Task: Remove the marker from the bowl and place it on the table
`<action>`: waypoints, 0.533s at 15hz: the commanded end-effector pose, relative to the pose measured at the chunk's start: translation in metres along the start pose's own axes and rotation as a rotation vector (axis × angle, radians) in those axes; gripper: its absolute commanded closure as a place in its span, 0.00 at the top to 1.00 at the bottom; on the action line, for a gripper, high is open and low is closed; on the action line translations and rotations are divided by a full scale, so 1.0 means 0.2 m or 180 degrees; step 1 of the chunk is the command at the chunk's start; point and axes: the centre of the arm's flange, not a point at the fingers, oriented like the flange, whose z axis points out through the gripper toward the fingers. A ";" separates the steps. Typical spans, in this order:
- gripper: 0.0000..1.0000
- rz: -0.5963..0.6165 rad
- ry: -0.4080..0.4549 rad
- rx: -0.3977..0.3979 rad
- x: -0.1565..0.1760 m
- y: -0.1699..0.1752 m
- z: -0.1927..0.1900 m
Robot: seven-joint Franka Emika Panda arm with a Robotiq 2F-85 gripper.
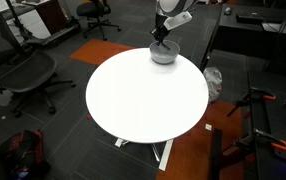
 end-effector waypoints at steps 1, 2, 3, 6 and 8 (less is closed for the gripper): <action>0.05 0.0040 -0.0014 0.0026 -0.16 -0.02 -0.25; 0.05 0.0039 -0.0008 0.0041 -0.20 -0.03 -0.28; 0.05 0.0037 -0.0004 0.0042 -0.24 -0.04 -0.31; 0.05 0.0015 -0.0031 0.0045 -0.40 -0.07 -0.38; 0.05 0.0035 -0.0050 0.0030 -0.53 -0.09 -0.42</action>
